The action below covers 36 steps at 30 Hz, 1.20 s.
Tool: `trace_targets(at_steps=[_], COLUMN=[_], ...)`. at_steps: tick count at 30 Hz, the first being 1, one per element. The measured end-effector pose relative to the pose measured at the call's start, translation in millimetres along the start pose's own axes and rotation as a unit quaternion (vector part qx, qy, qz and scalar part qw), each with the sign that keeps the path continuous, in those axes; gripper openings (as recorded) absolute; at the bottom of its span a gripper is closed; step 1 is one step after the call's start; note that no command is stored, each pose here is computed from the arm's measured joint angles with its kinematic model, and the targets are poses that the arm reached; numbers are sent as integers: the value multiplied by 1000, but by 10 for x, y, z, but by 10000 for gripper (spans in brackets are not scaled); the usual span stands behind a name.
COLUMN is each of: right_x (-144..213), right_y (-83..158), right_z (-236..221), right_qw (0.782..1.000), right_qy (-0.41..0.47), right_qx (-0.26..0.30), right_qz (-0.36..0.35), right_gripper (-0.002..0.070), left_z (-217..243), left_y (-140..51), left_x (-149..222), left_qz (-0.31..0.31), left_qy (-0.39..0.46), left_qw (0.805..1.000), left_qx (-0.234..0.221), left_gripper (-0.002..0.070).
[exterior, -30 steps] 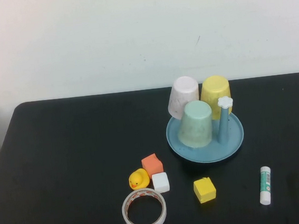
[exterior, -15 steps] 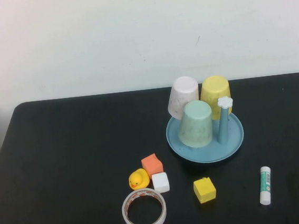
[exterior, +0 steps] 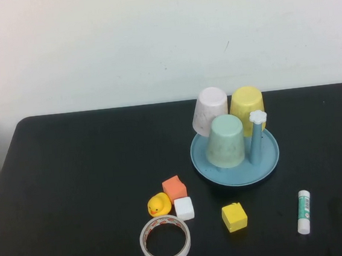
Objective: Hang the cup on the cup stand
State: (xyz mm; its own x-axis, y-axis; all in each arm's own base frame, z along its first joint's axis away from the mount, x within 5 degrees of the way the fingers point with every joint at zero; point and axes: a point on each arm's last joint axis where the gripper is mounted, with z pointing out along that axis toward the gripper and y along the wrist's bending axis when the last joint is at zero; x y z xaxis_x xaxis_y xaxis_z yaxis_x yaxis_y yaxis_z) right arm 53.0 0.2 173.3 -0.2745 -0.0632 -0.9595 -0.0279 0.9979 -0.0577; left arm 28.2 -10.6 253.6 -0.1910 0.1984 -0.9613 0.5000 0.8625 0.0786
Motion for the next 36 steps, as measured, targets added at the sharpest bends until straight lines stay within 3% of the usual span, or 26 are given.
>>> trace_targets(at_steps=[10,36], right_x=[17,21], right_y=[4,1], right_z=[-3,-6], right_qw=[999,999], right_qy=[13,18], right_qx=[-8,-7], right_qz=[32,40], right_gripper=[0,0], left_z=[0,0], left_y=[0,0], left_x=[0,0], left_qz=[0,0], left_qy=[0,0], left_qw=[1000,1000], left_qx=[0,0], left_gripper=[0,-1])
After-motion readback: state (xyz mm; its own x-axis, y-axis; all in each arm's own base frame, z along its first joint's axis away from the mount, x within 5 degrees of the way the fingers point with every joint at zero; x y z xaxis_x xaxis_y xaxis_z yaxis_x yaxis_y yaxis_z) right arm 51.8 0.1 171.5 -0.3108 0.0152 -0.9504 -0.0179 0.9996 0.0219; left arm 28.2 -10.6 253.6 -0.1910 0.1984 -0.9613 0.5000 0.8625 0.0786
